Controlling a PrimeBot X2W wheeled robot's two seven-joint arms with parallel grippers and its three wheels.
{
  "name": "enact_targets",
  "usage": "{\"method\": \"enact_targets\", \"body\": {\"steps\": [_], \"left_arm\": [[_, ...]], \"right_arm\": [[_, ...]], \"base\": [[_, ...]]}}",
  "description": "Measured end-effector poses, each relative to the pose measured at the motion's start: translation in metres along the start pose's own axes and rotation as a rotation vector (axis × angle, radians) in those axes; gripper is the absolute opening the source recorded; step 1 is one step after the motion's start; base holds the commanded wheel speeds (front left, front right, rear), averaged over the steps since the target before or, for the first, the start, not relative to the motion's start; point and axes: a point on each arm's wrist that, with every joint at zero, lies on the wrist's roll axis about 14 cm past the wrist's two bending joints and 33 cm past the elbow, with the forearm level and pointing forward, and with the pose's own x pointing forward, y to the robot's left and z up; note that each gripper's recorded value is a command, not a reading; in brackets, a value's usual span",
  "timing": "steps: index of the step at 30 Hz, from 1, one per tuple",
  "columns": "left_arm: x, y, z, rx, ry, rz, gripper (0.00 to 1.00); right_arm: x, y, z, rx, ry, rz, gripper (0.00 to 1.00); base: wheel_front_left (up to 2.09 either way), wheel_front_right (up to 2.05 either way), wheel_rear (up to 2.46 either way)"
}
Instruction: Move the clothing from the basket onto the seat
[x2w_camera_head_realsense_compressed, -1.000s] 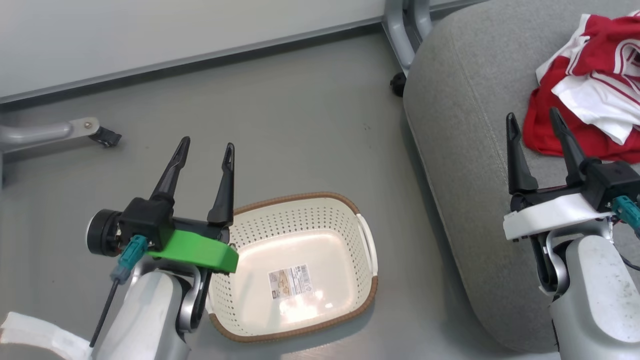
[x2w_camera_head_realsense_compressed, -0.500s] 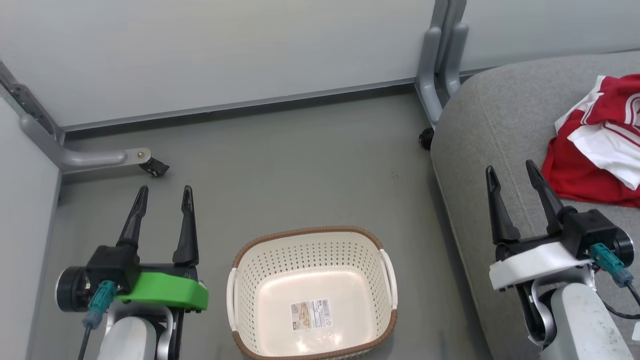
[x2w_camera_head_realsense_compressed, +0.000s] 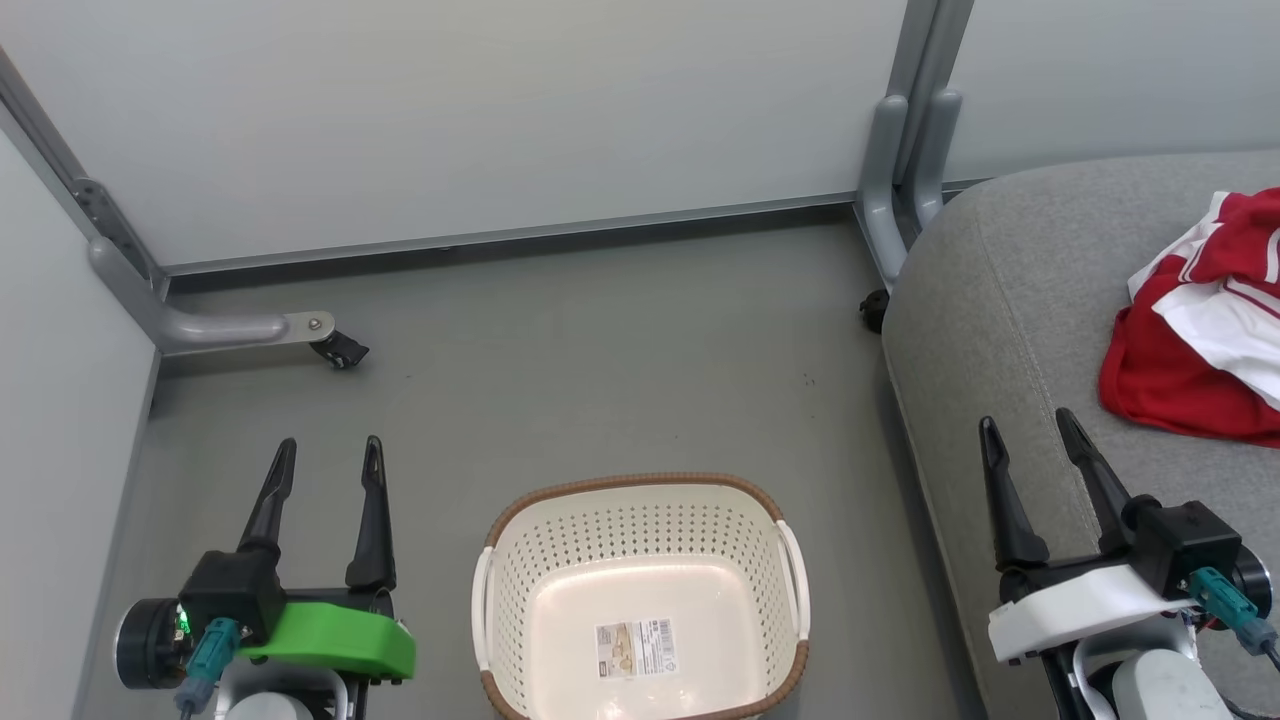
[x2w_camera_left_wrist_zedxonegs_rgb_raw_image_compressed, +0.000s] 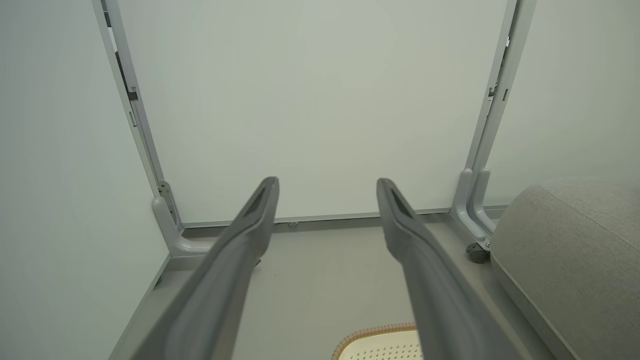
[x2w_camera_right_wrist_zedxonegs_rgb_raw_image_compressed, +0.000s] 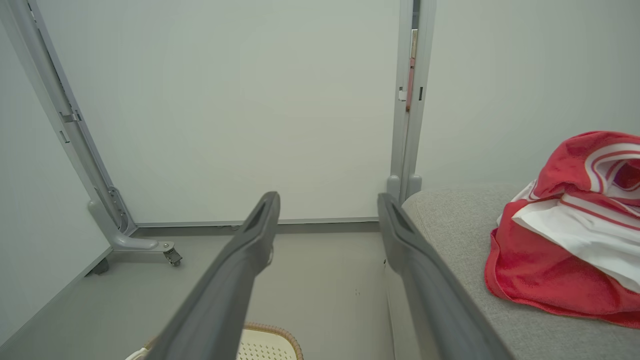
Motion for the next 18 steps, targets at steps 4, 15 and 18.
{"method": "enact_targets", "body": {"steps": [4,15,18], "left_arm": [[-0.0035,-0.001,0.0,-0.005,-0.001,0.002,1.0],[-0.0054,-0.0025,0.0012,-0.007,-0.005,0.003,1.0],[-0.0055,-0.0019,0.0017,-0.008,-0.007,0.006,1.0]], "right_arm": [[-0.0033,0.0051,-0.0016,0.015,0.005,0.012,1.0],[-0.0067,0.0065,-0.0085,0.023,0.027,0.014,1.0],[-0.007,0.0063,-0.0098,0.029,0.031,0.012,1.0]], "base": [[0.0,0.0,0.0],[0.0,0.0,0.0],[0.0,0.0,0.0]]}}
